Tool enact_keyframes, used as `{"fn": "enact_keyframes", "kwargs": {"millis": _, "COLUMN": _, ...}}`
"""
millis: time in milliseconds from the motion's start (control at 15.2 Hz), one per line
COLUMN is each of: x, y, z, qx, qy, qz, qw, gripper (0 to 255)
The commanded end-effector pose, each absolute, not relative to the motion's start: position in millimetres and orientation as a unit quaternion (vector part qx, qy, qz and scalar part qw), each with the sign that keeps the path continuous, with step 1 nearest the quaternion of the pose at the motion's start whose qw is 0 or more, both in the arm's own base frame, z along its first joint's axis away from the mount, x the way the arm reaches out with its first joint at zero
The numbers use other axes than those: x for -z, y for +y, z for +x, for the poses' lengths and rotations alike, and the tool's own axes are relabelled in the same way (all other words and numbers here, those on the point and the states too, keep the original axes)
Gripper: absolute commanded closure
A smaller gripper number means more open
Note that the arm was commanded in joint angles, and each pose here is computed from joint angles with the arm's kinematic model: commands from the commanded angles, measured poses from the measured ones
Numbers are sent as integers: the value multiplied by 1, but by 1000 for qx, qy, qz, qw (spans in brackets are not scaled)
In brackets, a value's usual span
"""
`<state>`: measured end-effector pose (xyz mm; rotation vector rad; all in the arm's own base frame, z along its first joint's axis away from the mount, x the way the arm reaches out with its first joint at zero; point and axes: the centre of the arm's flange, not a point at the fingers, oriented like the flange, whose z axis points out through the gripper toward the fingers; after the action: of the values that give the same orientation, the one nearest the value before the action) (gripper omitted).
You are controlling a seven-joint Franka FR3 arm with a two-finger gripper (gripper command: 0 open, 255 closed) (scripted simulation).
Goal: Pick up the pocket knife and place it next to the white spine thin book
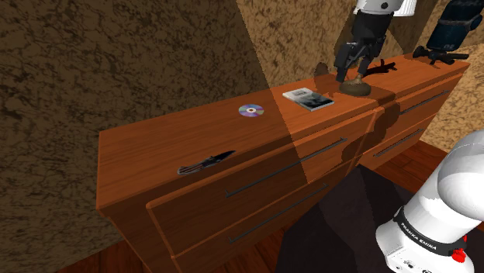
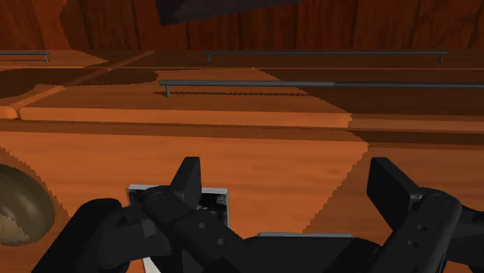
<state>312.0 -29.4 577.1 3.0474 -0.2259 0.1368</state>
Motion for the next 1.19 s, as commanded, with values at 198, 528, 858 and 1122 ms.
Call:
{"fn": "enact_keyframes", "kwargs": {"millis": 198, "x": -564, "y": -8, "z": 342, "qx": -42, "qy": -25, "qz": 998, "qw": 39, "gripper": 0}}
{"fn": "enact_keyframes", "kwargs": {"millis": 528, "x": -542, "y": 33, "z": 387, "qx": -36, "qy": 55, "qz": 997, "qw": 34, "gripper": 0}}
{"fn": "enact_keyframes", "kwargs": {"millis": 858, "x": -520, "y": 82, "z": 424, "qx": -30, "qy": 136, "qz": 990, "qw": 29, "gripper": 0}}
{"fn": "enact_keyframes", "kwargs": {"millis": 1122, "x": -502, "y": 124, "z": 447, "qx": -26, "qy": 199, "qz": 979, "qw": 25, "gripper": 0}}
